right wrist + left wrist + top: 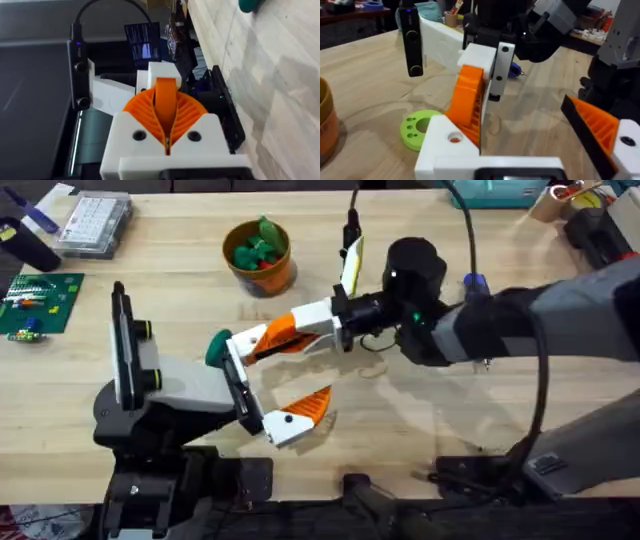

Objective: Pick up the gripper from the table and insert it into the empty holder that is missing its gripper. Then pick up a screw, insert it into the mounting hole, and use the screwdriver to tighten it. Finally, clean up the table by picking up the vegetable and placing it into the bucket.

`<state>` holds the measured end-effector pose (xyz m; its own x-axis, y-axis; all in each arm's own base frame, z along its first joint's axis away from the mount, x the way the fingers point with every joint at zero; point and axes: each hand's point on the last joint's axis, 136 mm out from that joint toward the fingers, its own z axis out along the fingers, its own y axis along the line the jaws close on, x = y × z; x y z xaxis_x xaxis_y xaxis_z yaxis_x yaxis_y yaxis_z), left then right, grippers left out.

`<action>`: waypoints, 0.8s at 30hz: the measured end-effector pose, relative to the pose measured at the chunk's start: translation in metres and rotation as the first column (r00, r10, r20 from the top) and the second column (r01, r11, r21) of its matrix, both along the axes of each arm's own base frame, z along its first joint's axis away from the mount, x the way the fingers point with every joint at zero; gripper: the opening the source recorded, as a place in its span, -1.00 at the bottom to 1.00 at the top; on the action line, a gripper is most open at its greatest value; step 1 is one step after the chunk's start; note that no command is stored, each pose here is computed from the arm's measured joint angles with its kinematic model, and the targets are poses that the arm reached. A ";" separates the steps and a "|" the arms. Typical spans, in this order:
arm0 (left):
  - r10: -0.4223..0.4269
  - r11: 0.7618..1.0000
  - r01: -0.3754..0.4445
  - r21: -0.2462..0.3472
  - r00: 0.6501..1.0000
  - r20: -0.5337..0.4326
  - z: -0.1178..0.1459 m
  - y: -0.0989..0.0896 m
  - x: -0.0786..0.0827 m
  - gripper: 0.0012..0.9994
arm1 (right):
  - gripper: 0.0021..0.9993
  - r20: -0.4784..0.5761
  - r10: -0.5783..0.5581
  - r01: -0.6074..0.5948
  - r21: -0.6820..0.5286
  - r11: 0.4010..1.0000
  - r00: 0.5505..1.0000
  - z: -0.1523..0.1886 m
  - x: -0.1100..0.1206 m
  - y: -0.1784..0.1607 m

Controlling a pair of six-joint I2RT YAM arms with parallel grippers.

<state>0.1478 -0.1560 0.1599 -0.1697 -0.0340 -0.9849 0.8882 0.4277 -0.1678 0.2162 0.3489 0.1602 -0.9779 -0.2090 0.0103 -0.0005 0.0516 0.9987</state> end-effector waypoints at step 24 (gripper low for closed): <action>0.057 0.998 -0.058 0.004 0.998 0.009 0.001 0.005 0.009 0.98 | -0.06 -0.002 0.057 -0.057 -0.001 0.998 0.998 -0.005 -0.008 0.019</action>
<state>0.1567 -0.1508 0.1605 -0.1594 -0.0390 -0.9865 0.8635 0.4788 -0.1584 0.2080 0.3676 0.1556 -0.9644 -0.2641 0.0121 -0.0018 0.0526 0.9986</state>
